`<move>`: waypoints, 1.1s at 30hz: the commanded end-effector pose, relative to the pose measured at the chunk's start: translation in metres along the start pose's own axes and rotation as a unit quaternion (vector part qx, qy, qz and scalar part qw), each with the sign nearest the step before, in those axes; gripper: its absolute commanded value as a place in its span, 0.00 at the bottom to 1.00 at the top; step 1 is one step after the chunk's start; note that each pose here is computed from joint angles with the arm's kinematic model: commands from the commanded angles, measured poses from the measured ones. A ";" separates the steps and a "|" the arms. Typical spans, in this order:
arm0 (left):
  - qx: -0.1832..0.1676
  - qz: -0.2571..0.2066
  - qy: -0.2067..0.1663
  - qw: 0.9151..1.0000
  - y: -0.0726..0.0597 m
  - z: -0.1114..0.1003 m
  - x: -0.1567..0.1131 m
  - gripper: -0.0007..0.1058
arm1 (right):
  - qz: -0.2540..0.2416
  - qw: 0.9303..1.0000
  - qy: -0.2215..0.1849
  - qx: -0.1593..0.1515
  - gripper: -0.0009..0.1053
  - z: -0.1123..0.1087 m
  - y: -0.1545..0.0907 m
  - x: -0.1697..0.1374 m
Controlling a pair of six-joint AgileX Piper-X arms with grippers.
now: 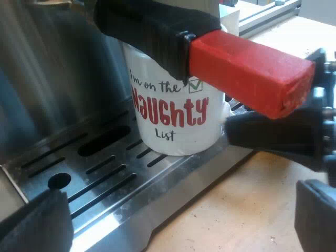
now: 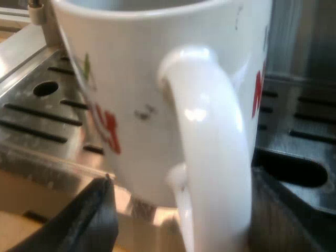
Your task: Place mug into machine
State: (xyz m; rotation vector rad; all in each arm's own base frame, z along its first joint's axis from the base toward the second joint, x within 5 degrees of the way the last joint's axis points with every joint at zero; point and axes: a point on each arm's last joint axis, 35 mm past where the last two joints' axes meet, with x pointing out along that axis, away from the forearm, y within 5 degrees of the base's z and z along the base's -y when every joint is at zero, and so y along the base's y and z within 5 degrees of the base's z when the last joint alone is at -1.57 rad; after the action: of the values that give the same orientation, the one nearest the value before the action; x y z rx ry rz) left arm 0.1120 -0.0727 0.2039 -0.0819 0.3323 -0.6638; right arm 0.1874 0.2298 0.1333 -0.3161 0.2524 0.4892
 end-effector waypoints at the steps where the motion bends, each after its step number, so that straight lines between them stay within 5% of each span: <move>1: -0.002 -0.006 -0.009 1.000 -0.001 0.002 0.000 0.82 | 0.020 1.000 -0.015 0.009 0.52 0.008 -0.003 0.012; 19: -0.002 -0.006 -0.009 1.000 -0.001 0.002 0.000 0.82 | 0.036 0.998 -0.048 0.022 0.52 0.034 0.011 0.051; 26: -0.002 -0.006 -0.009 1.000 -0.001 0.002 0.000 0.82 | 0.021 0.999 -0.022 0.012 0.52 0.033 0.011 0.048; 33: 0.004 -0.011 -0.046 0.999 -0.005 0.023 -0.008 0.82 | 0.010 0.997 0.062 -0.041 0.52 0.048 0.013 0.014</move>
State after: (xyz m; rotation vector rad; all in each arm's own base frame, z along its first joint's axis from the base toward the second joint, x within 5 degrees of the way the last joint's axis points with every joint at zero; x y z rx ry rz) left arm 0.1111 -0.0723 0.2192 -0.0930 0.2787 -0.6733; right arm 0.2033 0.2675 0.1695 -0.3749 0.3147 0.5229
